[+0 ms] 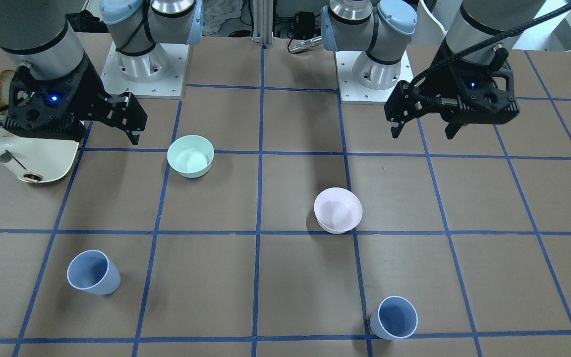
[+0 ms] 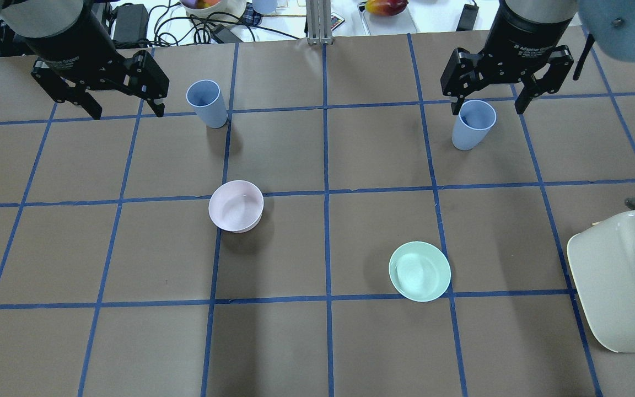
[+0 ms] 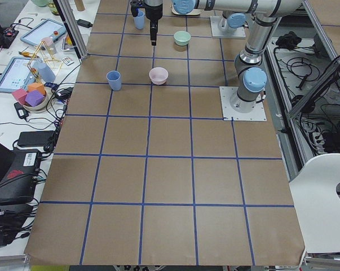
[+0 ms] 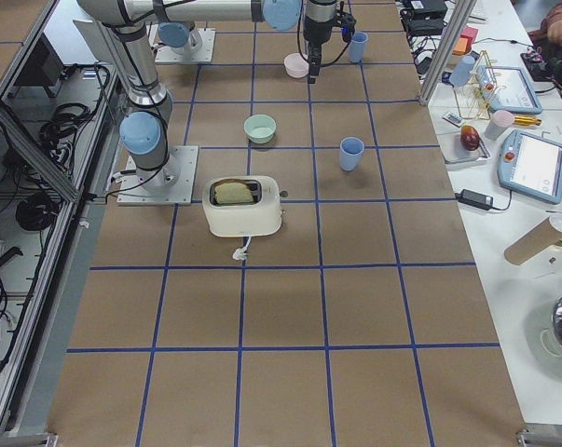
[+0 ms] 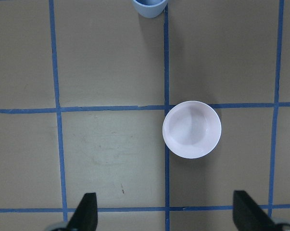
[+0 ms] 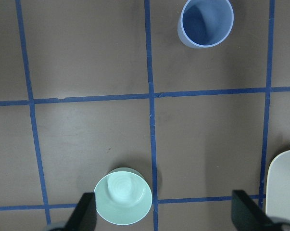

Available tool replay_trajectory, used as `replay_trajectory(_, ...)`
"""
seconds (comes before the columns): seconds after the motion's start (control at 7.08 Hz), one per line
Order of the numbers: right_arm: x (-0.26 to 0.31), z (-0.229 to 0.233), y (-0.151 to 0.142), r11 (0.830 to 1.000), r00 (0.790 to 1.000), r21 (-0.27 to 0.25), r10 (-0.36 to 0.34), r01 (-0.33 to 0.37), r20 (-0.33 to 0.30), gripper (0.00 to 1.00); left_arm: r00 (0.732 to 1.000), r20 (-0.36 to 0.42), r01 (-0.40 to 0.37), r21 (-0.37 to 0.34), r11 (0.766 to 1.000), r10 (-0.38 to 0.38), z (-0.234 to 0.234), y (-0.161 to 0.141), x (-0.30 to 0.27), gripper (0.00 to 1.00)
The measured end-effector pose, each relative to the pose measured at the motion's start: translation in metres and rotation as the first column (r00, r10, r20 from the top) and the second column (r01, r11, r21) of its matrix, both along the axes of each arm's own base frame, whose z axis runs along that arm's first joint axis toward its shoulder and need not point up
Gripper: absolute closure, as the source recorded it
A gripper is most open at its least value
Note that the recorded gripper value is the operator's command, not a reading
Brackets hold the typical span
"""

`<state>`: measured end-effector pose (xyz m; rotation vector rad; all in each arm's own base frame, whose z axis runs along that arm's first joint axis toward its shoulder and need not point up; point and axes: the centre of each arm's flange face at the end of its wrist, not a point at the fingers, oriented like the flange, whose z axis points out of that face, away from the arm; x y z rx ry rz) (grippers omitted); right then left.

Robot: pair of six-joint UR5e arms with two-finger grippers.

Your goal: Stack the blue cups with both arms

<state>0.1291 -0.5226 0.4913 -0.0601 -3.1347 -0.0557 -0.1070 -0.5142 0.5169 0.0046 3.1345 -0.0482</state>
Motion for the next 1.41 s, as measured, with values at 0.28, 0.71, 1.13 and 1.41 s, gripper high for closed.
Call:
replay_trajectory(0.28, -0.001, 0.000, 0.000, 1.000, 1.000, 0.002, 0.000, 0.000, -0.007, 0.00, 1.000, 0.000, 0.003, 0.000, 1.000, -0.003, 0.000, -0.001, 0.000, 0.00)
replay_trajectory(0.71, -0.001, -0.007, -0.001, 1.000, 1.000, 0.016, 0.000, 0.000, -0.011, 0.00, 1.000, -0.001, 0.004, 0.000, 1.000, -0.004, -0.001, -0.011, 0.001, 0.00)
replay_trajectory(1.13, 0.000, -0.016, -0.005, 0.999, 1.000, 0.037, -0.002, 0.003, -0.008, 0.00, 1.000, -0.010, -0.003, -0.009, 1.000, 0.003, -0.025, -0.089, 0.005, 0.00)
replay_trajectory(1.41, 0.001, -0.023, -0.007, 0.999, 1.000, 0.053, -0.001, 0.001, -0.004, 0.00, 1.000, -0.013, -0.006, -0.016, 1.000, 0.006, -0.067, -0.169, 0.008, 0.00)
